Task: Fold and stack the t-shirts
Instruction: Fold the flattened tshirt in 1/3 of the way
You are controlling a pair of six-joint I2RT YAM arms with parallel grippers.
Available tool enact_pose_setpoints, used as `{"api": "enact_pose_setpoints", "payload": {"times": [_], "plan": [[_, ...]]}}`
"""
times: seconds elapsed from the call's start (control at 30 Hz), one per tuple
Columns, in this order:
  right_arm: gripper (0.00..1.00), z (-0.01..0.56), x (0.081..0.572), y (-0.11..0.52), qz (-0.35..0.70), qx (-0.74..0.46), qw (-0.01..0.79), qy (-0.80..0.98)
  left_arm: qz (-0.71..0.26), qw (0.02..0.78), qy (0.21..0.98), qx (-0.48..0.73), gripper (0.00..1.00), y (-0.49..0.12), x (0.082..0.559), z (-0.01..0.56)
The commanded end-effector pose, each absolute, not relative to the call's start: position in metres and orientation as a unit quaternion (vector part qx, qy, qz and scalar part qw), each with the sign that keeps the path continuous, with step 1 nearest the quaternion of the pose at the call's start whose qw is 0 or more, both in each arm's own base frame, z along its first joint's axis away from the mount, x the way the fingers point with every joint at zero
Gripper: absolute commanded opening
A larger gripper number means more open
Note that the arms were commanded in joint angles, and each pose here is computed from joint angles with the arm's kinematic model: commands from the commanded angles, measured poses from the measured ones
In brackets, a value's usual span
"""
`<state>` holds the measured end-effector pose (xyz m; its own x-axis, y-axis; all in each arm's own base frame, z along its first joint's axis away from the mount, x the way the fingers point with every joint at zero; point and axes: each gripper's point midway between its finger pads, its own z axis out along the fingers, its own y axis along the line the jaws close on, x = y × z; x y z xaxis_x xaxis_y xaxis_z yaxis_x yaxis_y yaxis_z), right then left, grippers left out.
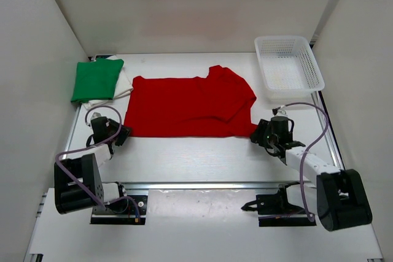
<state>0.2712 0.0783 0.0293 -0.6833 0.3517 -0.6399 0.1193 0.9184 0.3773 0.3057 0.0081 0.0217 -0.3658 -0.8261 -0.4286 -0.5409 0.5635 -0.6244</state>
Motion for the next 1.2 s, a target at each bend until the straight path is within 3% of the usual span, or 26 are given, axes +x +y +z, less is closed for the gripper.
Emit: {"api": "enact_pose_setpoints", "payload": {"times": [0.0, 0.03, 0.13, 0.23, 0.27, 0.47, 0.7, 0.73, 0.77, 0.83, 0.9, 0.93, 0.97, 1.03, 1.17], "plan": [[0.4, 0.038, 0.296, 0.077, 0.174, 0.136, 0.402, 0.889, -0.19, 0.36, 0.808, -0.426, 0.46, 0.008, 0.309, 0.016], [0.37, 0.039, 0.303, 0.078, 0.178, 0.139, 0.404, 0.886, -0.193, 0.364, 0.808, -0.422, 0.46, 0.007, 0.311, 0.018], [0.06, 0.036, 0.308, 0.078, 0.174, 0.148, 0.403, 0.886, -0.192, 0.359, 0.81, -0.421, 0.29, 0.007, 0.317, 0.015], [0.0, 0.036, 0.305, 0.073, 0.173, 0.167, 0.401, 0.884, -0.191, 0.363, 0.813, -0.413, 0.04, 0.006, 0.323, 0.017], [0.0, 0.04, 0.304, 0.07, 0.176, 0.179, 0.406, 0.879, -0.186, 0.359, 0.818, -0.409, 0.0, 0.005, 0.322, 0.016], [0.0, 0.032, 0.259, 0.044, 0.184, 0.243, 0.381, 0.873, -0.184, 0.371, 0.815, -0.407, 0.0, 0.004, 0.308, 0.023], [0.0, 0.047, 0.225, 0.039, 0.157, 0.282, 0.396, 0.859, -0.162, 0.353, 0.826, -0.409, 0.0, 0.001, 0.245, 0.009], [0.0, 0.049, 0.22, 0.037, 0.155, 0.287, 0.393, 0.86, -0.165, 0.351, 0.823, -0.415, 0.08, 0.001, 0.236, 0.007], [0.07, 0.059, 0.223, 0.035, 0.153, 0.278, 0.408, 0.856, -0.167, 0.336, 0.826, -0.421, 0.12, -0.002, 0.224, -0.001], [0.34, 0.067, 0.225, 0.035, 0.145, 0.268, 0.422, 0.854, -0.176, 0.377, 0.807, -0.419, 0.31, 0.005, 0.228, 0.016], [0.45, 0.079, 0.231, 0.037, 0.153, 0.252, 0.436, 0.85, -0.181, 0.397, 0.803, -0.406, 0.35, 0.006, 0.236, 0.035], [0.46, 0.089, 0.235, 0.038, 0.154, 0.24, 0.45, 0.846, -0.194, 0.394, 0.807, -0.394, 0.31, -0.001, 0.238, 0.04], [0.47, 0.099, 0.239, 0.039, 0.153, 0.226, 0.46, 0.845, -0.202, 0.41, 0.805, -0.38, 0.28, -0.002, 0.248, 0.056], [0.35, 0.116, 0.249, 0.051, 0.178, 0.195, 0.476, 0.839, -0.212, 0.419, 0.812, -0.346, 0.28, -0.015, 0.262, 0.072], [0.15, 0.104, 0.268, 0.099, 0.227, 0.117, 0.433, 0.865, -0.229, 0.446, 0.811, -0.301, 0.29, -0.048, 0.295, 0.099]]}}
